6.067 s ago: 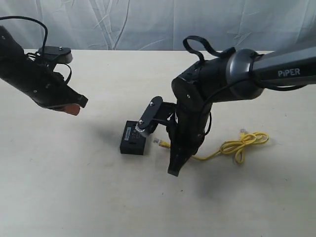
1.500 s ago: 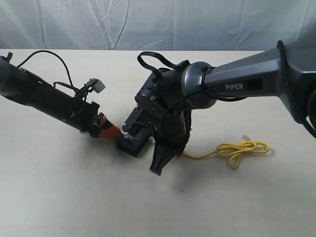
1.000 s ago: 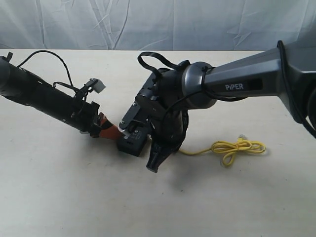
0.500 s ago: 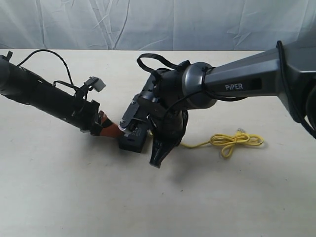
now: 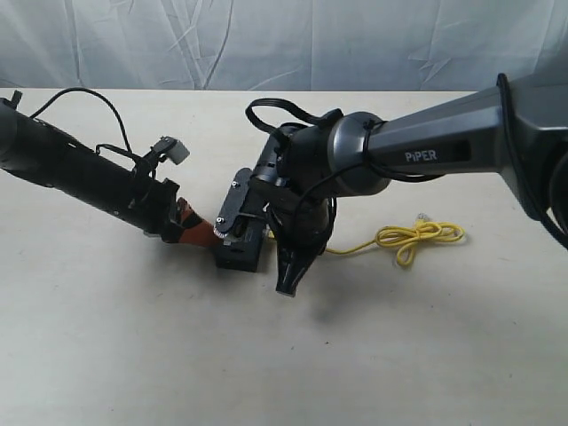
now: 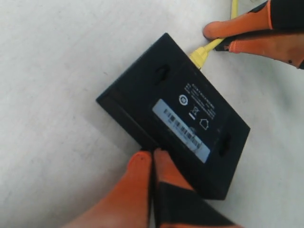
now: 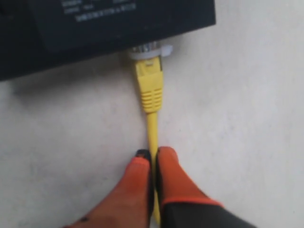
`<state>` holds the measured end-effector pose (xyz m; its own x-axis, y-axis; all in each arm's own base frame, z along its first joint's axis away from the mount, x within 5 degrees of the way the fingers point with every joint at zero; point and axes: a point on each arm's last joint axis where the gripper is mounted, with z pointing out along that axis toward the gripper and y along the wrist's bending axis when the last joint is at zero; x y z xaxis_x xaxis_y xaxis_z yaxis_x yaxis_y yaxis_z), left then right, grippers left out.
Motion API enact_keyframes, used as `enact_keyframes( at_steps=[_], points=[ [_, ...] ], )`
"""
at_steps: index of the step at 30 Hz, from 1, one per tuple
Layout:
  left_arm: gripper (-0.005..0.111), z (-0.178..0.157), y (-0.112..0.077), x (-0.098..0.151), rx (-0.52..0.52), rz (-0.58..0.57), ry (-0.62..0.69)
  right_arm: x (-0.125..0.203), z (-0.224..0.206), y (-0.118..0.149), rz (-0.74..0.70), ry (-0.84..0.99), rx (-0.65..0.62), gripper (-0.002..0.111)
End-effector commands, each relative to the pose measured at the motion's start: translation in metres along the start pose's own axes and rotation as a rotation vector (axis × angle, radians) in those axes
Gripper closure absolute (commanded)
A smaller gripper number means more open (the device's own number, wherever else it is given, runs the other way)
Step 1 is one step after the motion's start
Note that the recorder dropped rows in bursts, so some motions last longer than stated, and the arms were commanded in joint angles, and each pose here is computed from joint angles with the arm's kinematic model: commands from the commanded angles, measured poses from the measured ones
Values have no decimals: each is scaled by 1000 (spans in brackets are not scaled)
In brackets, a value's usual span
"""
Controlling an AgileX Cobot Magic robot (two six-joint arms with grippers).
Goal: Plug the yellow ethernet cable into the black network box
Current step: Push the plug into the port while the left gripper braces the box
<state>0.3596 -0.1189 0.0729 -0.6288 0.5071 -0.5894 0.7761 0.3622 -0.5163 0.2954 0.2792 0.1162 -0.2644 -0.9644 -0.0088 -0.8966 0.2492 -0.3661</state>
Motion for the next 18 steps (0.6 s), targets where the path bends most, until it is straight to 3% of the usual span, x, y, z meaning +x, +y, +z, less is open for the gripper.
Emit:
enact_keyframes(
  at_steps=[1, 6, 18],
  points=[
    [107, 3, 6, 11, -45, 46, 89, -4, -1, -2, -28, -37, 15, 109],
    [107, 2, 5, 15, -35, 42, 135, -3, -3, -3, -47, -32, 17, 109],
    [107, 1, 13, 20, -132, -19, 191, 1, -4, -2, -45, 8, 2, 109]
  ],
)
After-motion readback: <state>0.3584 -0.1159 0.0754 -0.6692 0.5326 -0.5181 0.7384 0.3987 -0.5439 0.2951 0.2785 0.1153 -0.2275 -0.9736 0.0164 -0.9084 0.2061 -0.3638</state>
